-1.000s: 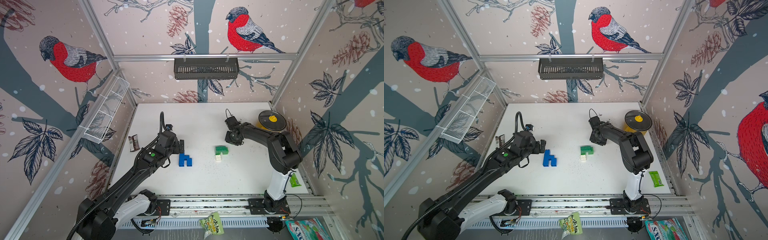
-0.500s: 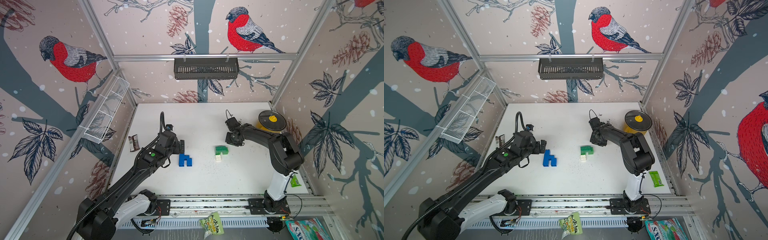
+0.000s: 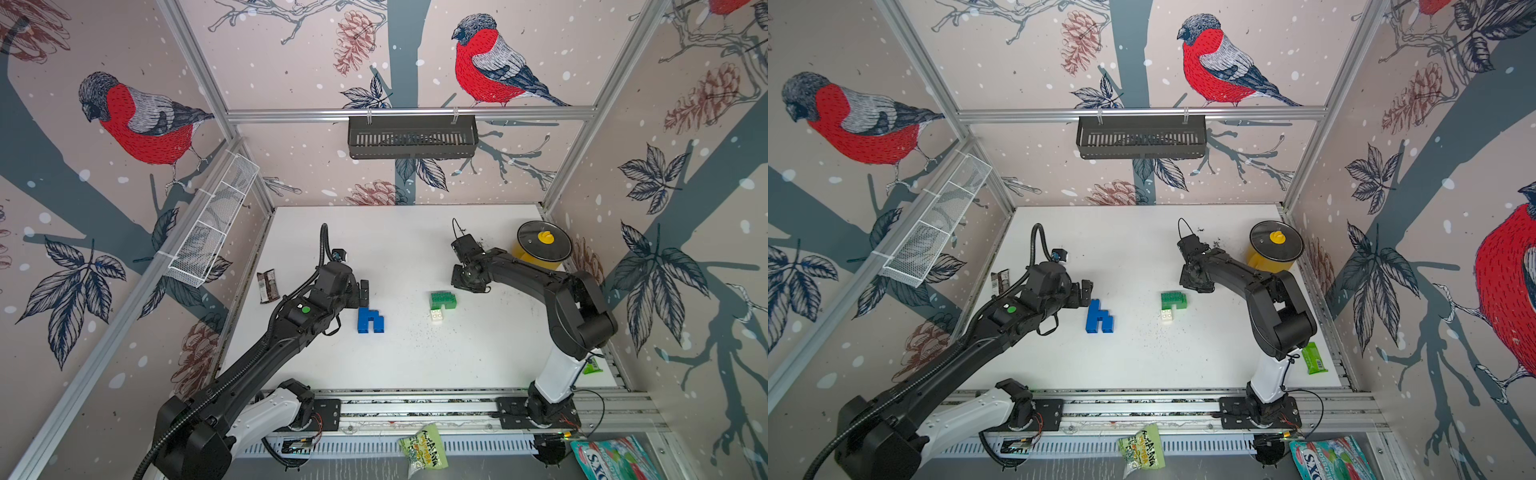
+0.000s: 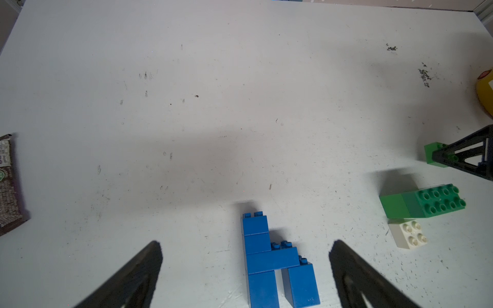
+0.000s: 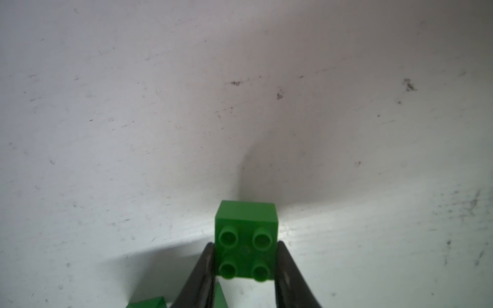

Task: Assemble the letter h with lego
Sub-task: Pick up the lego brick from the center of the board.

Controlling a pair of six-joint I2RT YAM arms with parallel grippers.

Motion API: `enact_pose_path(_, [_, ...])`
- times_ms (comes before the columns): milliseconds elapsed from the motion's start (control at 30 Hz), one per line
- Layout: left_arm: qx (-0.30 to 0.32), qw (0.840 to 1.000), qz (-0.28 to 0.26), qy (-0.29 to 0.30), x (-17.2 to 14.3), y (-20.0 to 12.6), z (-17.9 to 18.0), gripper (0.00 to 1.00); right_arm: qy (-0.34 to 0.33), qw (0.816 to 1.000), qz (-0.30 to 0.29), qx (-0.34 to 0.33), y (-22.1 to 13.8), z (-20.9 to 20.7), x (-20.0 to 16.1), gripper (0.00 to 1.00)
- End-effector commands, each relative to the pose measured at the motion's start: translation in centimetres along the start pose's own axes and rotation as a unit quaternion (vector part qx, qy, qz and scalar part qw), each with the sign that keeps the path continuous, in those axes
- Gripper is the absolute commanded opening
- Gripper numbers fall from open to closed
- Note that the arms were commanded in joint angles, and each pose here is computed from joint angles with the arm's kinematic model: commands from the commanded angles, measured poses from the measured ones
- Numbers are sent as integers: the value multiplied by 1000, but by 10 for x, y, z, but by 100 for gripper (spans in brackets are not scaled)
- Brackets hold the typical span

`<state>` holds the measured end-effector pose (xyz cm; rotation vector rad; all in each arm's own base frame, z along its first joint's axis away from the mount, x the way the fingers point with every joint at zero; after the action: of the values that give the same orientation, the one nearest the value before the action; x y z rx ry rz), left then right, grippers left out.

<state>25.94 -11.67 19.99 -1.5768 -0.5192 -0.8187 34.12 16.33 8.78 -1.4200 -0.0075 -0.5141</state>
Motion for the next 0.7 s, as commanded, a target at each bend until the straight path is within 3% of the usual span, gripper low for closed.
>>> enact_pose_path(0, [4,1000,-3,5,1,-1,1,98,-14,1000,-5,-1,-12,2,-4,8])
enact_pose_path(333, [1,1000,-11,2,2,-5,2,98,-81,996,-27,3,-57,21,-25,10])
enact_pose_path(667, [-3,1000,-20,-2,5,-11,2,98,-154,988,1,17,-75,46,-58,9])
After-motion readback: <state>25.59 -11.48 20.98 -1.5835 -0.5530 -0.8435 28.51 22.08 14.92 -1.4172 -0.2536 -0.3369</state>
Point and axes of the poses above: each gripper's point midway between its finger pads, its own y axis out along the fingers, its own z axis along the line the jaws close on, x = y × z, the point moved 4 cm from there along -y, back along the fingers, and after that the axes turned 8 degrees about y, right-handed, at the moved point
